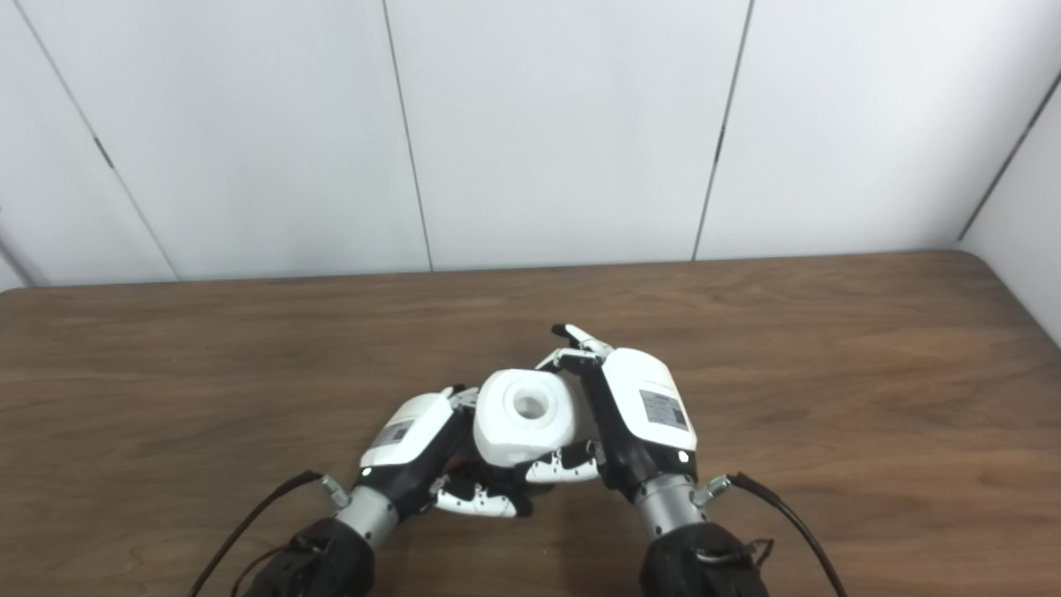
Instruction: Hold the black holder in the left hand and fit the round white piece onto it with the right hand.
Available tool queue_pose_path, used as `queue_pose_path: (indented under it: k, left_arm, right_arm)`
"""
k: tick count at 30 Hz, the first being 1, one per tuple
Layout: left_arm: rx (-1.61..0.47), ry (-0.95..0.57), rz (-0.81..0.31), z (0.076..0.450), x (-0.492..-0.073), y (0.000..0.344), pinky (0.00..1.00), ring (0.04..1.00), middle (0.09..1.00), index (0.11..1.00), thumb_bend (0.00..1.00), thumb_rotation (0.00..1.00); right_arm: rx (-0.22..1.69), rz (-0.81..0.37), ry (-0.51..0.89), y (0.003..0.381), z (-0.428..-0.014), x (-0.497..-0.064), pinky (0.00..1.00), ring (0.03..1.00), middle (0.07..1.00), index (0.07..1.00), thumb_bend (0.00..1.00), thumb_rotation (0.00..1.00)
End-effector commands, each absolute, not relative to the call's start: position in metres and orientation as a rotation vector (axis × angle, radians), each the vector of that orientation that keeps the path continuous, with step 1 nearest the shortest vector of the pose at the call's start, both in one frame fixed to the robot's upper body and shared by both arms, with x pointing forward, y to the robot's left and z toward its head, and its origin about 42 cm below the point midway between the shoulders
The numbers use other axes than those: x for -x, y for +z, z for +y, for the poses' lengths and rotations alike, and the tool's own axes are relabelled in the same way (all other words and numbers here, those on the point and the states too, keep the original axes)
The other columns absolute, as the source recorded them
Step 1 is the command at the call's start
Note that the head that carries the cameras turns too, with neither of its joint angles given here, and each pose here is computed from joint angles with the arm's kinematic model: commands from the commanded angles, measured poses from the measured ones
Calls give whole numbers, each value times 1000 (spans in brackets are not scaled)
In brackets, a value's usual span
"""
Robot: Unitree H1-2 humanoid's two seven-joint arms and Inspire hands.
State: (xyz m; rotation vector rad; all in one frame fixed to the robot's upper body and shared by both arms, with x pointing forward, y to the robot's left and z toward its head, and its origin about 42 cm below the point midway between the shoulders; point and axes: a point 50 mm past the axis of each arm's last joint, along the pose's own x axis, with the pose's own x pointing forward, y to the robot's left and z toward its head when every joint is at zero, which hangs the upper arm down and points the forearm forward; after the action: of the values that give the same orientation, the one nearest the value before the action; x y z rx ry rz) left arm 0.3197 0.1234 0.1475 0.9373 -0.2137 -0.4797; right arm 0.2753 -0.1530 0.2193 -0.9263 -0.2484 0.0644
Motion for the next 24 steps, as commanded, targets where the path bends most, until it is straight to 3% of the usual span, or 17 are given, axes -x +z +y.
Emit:
queue_pose_path:
  k: [1,24]
  left_arm:
    - [-932,-444,-283,115,-328,165,1000,922,862,481,517,52]
    - [-948,-423,-284,107,-329,168,960,912,857,481,518,52]
  right_arm:
    - [911,-339,38,241,-151,-272,651,851,881,478,512,140]
    - [948,-341,104,247,-144,-258,618,848,876,477,512,143]
